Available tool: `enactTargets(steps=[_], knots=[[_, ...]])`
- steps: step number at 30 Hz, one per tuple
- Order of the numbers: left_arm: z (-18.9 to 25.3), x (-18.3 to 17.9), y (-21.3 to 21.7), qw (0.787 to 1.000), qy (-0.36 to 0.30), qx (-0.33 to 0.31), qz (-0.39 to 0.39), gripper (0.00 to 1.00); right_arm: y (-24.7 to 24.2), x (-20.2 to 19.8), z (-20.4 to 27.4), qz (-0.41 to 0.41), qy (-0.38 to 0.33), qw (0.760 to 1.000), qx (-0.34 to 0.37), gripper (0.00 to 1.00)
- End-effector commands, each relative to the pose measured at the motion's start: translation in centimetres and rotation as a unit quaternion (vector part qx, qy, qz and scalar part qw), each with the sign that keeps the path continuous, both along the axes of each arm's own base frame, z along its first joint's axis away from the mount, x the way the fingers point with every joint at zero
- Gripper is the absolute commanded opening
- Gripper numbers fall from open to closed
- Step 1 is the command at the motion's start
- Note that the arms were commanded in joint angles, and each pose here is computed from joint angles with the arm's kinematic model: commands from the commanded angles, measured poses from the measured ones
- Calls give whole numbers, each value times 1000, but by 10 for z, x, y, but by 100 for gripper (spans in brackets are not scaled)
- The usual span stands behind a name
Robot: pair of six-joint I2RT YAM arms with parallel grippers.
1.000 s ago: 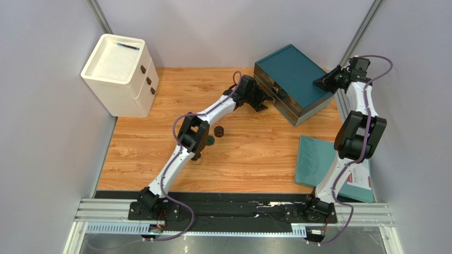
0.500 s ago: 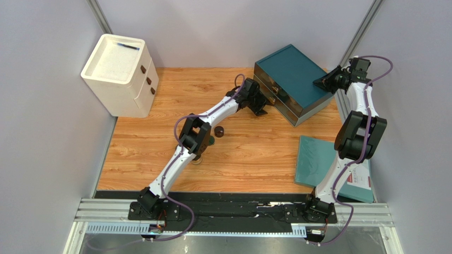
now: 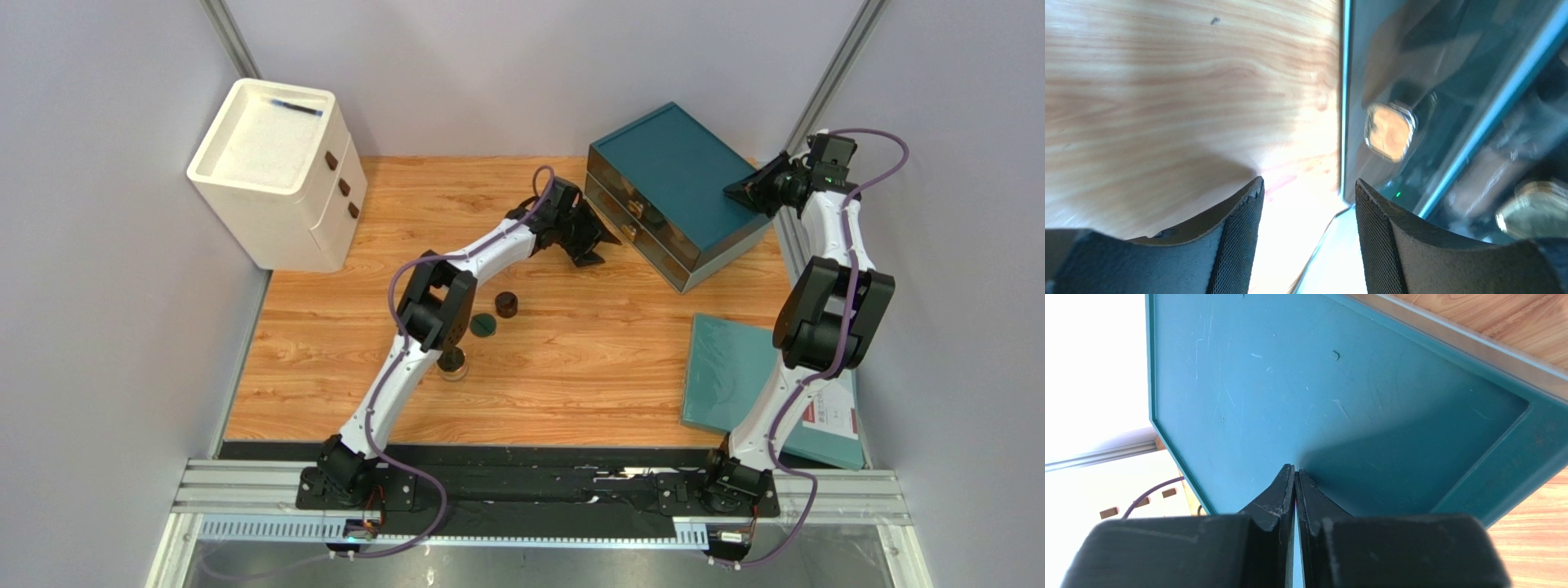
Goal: Organize the makeup
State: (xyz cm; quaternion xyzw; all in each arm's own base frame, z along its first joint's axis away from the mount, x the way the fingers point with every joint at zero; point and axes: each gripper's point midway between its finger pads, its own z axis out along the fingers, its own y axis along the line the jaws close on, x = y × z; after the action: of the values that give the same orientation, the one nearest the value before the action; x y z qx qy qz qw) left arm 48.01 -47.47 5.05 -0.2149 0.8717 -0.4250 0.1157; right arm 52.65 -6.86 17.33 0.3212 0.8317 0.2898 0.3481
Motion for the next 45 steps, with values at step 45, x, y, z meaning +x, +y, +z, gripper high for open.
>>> enactTargets(steps=[45], knots=[[105,-82,62,968,-143,44,-199,63,-57,133,-12,-101,-51,983,146,0]])
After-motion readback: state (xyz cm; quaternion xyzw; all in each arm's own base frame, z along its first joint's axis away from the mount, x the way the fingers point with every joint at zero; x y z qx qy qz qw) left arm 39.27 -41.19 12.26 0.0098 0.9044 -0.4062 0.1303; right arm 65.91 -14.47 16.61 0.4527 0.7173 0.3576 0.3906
